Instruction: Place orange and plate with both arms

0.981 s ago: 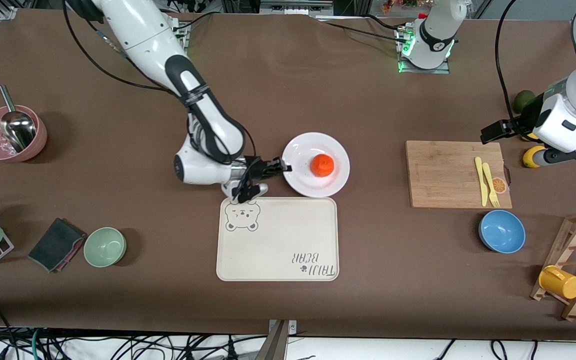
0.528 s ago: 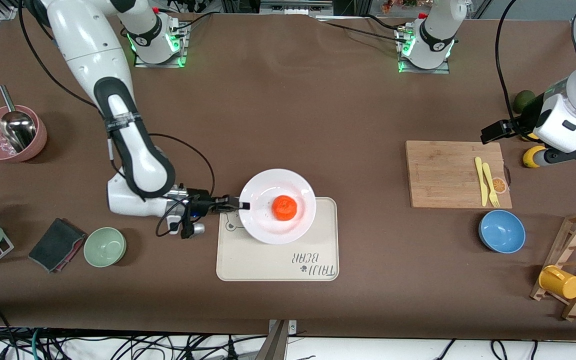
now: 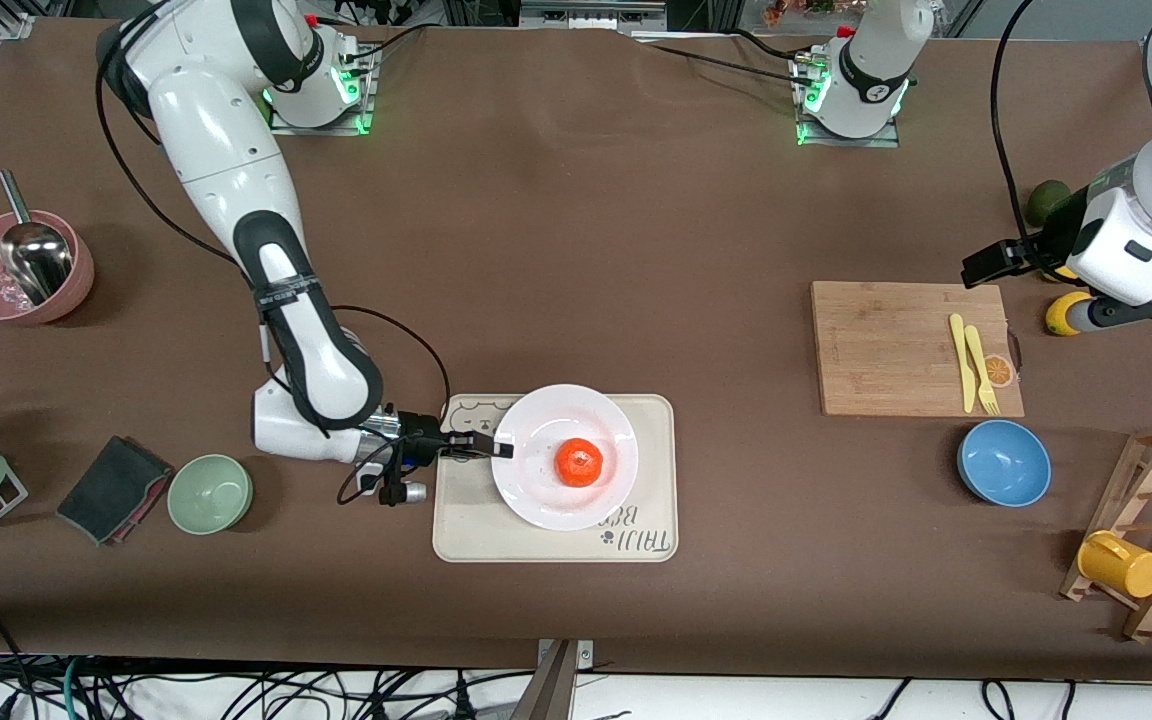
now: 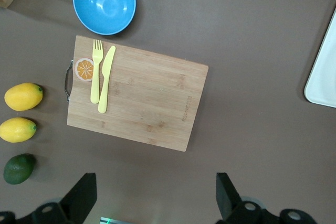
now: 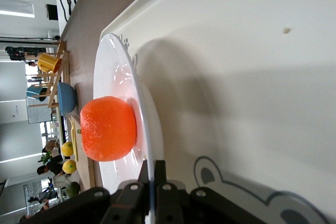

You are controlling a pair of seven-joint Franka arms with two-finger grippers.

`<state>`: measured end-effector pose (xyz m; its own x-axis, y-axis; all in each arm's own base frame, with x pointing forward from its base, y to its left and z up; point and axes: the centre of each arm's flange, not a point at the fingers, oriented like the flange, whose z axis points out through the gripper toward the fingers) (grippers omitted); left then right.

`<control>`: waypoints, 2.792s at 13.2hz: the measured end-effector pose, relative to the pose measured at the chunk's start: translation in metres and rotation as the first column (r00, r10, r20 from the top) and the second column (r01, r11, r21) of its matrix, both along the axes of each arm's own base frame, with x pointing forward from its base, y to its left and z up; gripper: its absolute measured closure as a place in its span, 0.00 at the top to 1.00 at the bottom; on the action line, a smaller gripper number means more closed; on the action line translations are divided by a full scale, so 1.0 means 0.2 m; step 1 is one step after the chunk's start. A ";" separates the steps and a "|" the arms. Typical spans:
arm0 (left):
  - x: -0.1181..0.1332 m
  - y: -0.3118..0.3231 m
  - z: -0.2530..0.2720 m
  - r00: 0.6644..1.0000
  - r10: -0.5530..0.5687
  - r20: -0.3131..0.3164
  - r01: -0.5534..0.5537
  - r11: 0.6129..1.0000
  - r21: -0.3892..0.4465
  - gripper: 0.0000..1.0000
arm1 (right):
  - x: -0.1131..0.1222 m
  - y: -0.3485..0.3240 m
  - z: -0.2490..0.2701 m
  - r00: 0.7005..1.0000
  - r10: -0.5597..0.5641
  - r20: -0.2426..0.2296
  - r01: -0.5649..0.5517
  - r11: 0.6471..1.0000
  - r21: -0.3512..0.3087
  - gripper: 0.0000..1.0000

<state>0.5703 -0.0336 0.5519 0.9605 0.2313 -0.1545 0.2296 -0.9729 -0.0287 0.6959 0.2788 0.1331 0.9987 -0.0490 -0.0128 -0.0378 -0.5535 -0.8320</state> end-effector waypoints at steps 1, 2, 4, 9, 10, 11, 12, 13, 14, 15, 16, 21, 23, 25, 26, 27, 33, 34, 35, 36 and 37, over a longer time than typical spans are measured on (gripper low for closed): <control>0.00 0.00 0.00 1.000 0.000 0.000 0.000 1.000 0.000 1.00 | 0.00 0.00 -0.01 1.000 -0.006 0.001 0.006 1.000 -0.005 0.04; 0.00 0.00 0.00 1.000 0.000 0.000 0.000 1.000 0.000 1.00 | 0.01 0.00 -0.01 1.000 -0.009 0.002 0.009 1.000 -0.004 0.05; 0.00 0.00 0.00 1.000 0.000 0.000 0.000 1.000 0.000 1.00 | 0.02 -0.01 0.01 1.000 -0.012 0.008 0.012 1.000 -0.002 0.21; 0.00 0.00 0.00 1.000 0.000 0.000 0.000 1.000 0.000 1.00 | 0.05 -0.09 0.23 0.971 0.234 0.054 -0.224 0.964 -0.143 0.74; 0.00 0.00 0.00 1.000 0.000 0.000 0.000 1.000 0.000 1.00 | 0.06 -0.14 0.31 0.956 0.286 0.061 -0.269 0.943 -0.194 0.85; 0.00 0.00 0.00 1.000 0.000 0.000 0.000 1.000 0.000 1.00 | 0.07 -0.18 0.40 0.937 0.343 0.063 -0.315 0.911 -0.266 0.99; 0.00 0.00 0.00 1.000 0.000 0.000 0.000 1.000 0.000 1.00 | 0.07 -0.21 0.49 0.918 0.392 0.052 -0.352 0.869 -0.347 1.00; 0.00 0.00 0.00 1.000 0.000 0.000 0.000 1.000 0.000 1.00 | 0.07 -0.23 0.58 0.904 0.428 0.022 -0.379 0.821 -0.427 1.00; 0.00 0.00 0.00 1.000 0.000 0.000 0.000 1.000 0.000 1.00 | 0.05 -0.24 0.67 0.893 0.450 -0.019 -0.397 0.766 -0.506 1.00; 0.00 0.00 0.00 1.000 0.000 0.000 0.000 1.000 0.000 1.00 | 0.04 -0.24 0.77 0.887 0.459 -0.056 -0.402 0.707 -0.582 1.00; 0.00 0.00 0.00 1.000 0.000 0.000 0.000 1.000 0.000 1.00 | 0.02 -0.24 0.87 0.884 0.460 -0.090 -0.403 0.647 -0.648 1.00; 0.00 0.00 0.00 1.000 0.000 0.000 0.000 1.000 0.000 1.00 | -0.14 -0.38 1.36 0.891 0.373 -0.258 -0.408 0.411 -0.815 1.00; 0.00 0.00 0.00 1.000 0.000 0.000 0.000 1.000 0.000 1.00 | -0.21 -0.52 1.60 0.902 0.317 -0.294 -0.409 0.402 -0.820 1.00; 0.00 0.00 0.00 1.000 0.000 0.000 0.000 1.000 0.000 1.00 | -0.22 -0.69 1.79 0.929 0.268 -0.255 -0.350 0.419 -0.838 1.00; 0.00 0.00 0.00 1.000 0.000 0.000 0.000 1.000 0.000 1.00 | -0.22 -0.76 1.88 0.942 0.247 -0.227 -0.317 0.431 -0.845 1.00; 0.00 0.00 0.00 1.000 0.000 0.000 0.000 1.000 0.000 1.00 | -0.23 -0.84 1.97 0.951 0.225 -0.210 -0.292 0.442 -0.848 1.00; 0.00 0.00 0.00 1.000 0.000 0.000 0.000 1.000 0.000 1.00 | -0.47 -1.35 2.37 0.990 0.073 -0.124 -0.144 0.508 -0.849 1.00; 0.00 0.00 0.00 1.000 0.000 0.000 0.000 1.000 0.000 1.00 | -0.55 -1.43 2.37 0.993 0.039 -0.113 -0.117 0.526 -0.842 1.00; 0.00 0.00 0.00 1.000 0.000 0.000 0.000 1.000 0.000 1.00 | -0.63 -1.51 2.35 0.995 0.013 -0.098 -0.089 0.542 -0.836 1.00; 0.00 0.00 0.00 1.000 0.001 0.000 -0.001 1.000 0.000 1.00 | -0.68 -1.55 2.33 0.996 -0.002 -0.090 -0.074 0.548 -0.833 1.00; 0.00 0.00 0.00 1.000 0.000 0.000 0.000 1.000 0.000 1.00 | -0.72 -1.57 2.31 0.996 -0.003 -0.085 -0.070 0.541 -0.838 1.00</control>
<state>0.5712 -0.0333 0.5520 0.9604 0.2317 -0.1546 0.2301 -0.9728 -0.0284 0.5526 -0.0350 0.5954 0.9979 -0.0405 -0.0512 -0.0395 -0.9990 0.0186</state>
